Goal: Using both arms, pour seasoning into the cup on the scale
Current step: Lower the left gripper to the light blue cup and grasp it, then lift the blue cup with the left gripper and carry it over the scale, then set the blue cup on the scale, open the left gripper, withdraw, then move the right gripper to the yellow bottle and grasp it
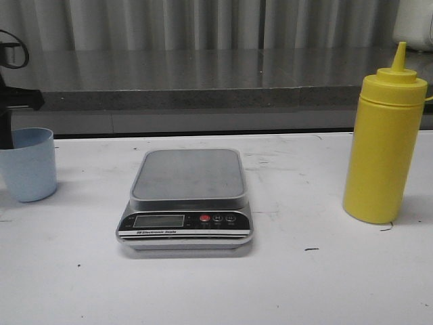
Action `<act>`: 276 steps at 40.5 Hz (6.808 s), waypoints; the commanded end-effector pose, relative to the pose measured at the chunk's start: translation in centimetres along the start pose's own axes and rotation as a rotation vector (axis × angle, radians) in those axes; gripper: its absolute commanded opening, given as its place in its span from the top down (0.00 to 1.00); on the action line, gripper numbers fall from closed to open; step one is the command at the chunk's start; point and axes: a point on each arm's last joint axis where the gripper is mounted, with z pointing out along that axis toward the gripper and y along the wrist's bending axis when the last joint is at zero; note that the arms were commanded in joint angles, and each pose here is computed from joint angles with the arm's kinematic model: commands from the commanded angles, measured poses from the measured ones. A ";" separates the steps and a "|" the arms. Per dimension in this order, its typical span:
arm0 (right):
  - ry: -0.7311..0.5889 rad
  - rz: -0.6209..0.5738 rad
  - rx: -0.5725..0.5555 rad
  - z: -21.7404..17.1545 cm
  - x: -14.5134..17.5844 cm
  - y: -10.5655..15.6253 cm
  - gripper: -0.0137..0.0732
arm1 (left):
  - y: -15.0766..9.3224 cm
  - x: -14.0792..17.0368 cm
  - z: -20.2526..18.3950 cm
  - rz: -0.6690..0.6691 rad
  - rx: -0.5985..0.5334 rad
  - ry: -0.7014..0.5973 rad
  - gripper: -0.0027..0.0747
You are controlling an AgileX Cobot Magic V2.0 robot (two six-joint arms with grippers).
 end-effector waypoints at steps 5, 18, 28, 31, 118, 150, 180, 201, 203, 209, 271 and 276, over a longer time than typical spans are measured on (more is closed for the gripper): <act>-0.088 -0.019 0.014 -0.5 -1.5 -0.2 0.19 | -1.1 -1.8 -4.7 0.014 0.021 -0.082 0.99; -0.088 -0.019 0.014 -0.5 -1.5 -0.2 0.19 | -7.5 -3.9 -11.7 0.169 0.083 -0.177 0.99; -0.088 -0.019 0.014 -0.5 -1.5 -0.2 0.19 | -14.5 -3.4 -14.6 0.327 0.162 -0.274 0.99; -0.088 -0.019 0.014 -0.5 -1.5 -0.2 0.19 | -16.2 -3.0 -14.6 0.364 0.183 -0.291 0.99; -0.088 -0.019 0.014 -0.5 -1.5 -0.2 0.19 | -21.4 -1.4 -15.8 0.482 0.248 -0.278 0.45; -0.088 -0.019 0.014 -0.5 -1.5 -0.2 0.19 | -13.6 14.2 -24.1 0.515 0.288 -0.588 0.45; -0.155 -0.010 0.005 -0.5 -2.1 -0.1 0.19 | -7.3 24.2 -26.4 0.490 0.347 -0.819 0.45; -0.069 -0.103 -0.177 2.8 -2.6 2.8 0.10 | -7.3 24.2 -26.4 0.490 0.347 -0.819 0.45; -0.049 -0.081 -0.199 3.4 -2.6 3.1 0.10 | -7.3 24.2 -26.4 0.490 0.347 -0.819 0.45; -0.070 -0.030 -0.224 6.1 -1.6 3.9 0.10 | -7.3 24.2 -26.4 0.490 0.347 -0.819 0.45; -0.535 0.067 -0.142 23.0 4.1 5.7 0.10 | -7.3 24.2 -26.4 0.490 0.347 -0.819 0.45; -0.534 0.114 -0.152 23.9 3.9 5.9 0.10 | -7.3 24.2 -26.4 0.490 0.347 -0.819 0.45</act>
